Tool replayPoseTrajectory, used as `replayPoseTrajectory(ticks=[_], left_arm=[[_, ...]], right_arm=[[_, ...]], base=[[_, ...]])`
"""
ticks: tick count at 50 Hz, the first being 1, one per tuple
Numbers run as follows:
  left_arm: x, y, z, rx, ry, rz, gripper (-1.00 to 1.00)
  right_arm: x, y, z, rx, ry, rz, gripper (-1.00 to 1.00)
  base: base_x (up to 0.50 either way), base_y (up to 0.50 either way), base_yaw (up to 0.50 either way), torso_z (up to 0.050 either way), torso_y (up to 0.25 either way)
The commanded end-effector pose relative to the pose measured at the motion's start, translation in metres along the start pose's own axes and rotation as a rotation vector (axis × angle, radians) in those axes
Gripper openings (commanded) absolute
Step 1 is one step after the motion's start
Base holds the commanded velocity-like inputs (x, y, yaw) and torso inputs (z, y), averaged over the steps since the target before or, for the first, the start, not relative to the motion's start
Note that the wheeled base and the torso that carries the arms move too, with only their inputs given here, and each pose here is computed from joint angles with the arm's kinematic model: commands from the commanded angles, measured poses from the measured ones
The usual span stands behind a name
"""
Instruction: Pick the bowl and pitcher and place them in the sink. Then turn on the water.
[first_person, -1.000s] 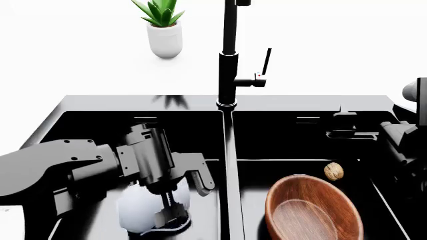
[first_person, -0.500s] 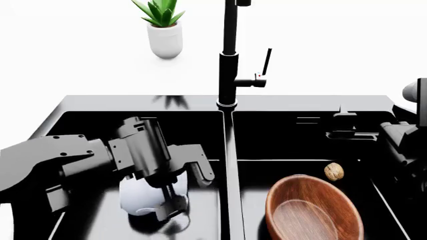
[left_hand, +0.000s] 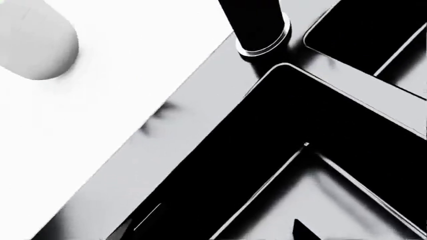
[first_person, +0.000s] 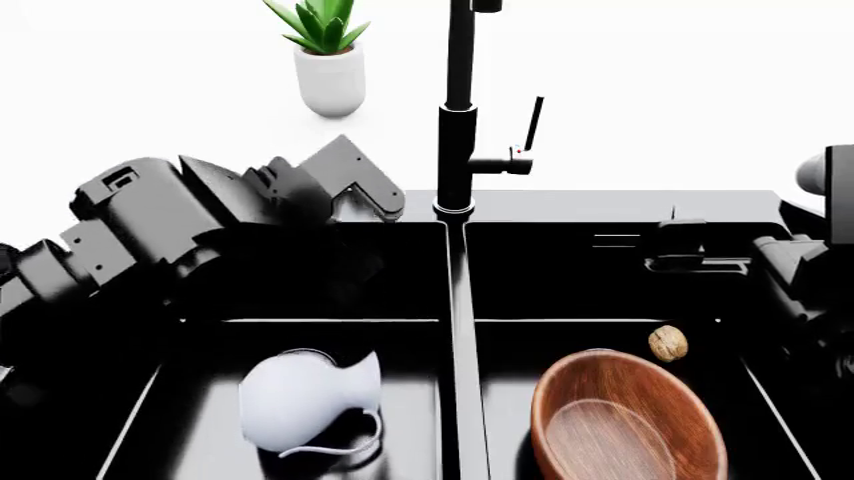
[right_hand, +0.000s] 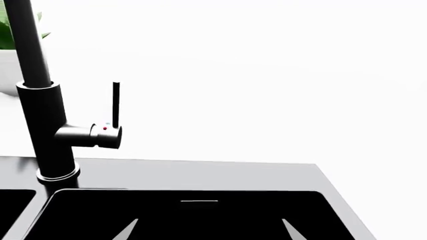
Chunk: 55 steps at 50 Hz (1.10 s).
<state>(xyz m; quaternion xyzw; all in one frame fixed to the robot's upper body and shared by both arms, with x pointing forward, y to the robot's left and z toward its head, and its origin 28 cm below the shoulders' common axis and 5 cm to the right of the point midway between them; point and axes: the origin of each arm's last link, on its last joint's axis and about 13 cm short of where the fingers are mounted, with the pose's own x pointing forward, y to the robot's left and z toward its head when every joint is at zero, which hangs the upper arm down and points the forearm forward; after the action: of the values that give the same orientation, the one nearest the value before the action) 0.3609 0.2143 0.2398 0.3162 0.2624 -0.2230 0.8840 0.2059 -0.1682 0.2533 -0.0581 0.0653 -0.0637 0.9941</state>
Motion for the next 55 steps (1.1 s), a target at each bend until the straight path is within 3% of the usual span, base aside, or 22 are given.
replayPoseTrajectory(ticks=[1,21,35,55], left_arm=[[-0.015,0.008,0.0,-0.137,-0.172,0.099,1.0],[-0.023,0.012,-0.008,-0.209,-0.196,0.119,1.0],[-0.044,0.018,-0.01,-0.263,-0.197,0.208,1.0],[-0.059,0.014,-0.007,-0.223,-0.224,0.241,1.0]], right_arm=[[0.0,0.004,0.002,-0.016,-0.008,0.008,1.0],[0.024,0.017,0.012,-0.022,-0.006,0.041,1.0],[0.057,0.032,0.047,-0.032,-0.063,0.052,1.0],[0.106,0.038,0.064,-0.035,-0.079,0.012,1.0]], base=[[0.0,0.0,0.0,0.0,0.0],[0.0,0.0,0.0,-0.004,0.244],[0.0,0.0,0.0,0.0,0.0],[0.0,0.0,0.0,0.0,0.0]])
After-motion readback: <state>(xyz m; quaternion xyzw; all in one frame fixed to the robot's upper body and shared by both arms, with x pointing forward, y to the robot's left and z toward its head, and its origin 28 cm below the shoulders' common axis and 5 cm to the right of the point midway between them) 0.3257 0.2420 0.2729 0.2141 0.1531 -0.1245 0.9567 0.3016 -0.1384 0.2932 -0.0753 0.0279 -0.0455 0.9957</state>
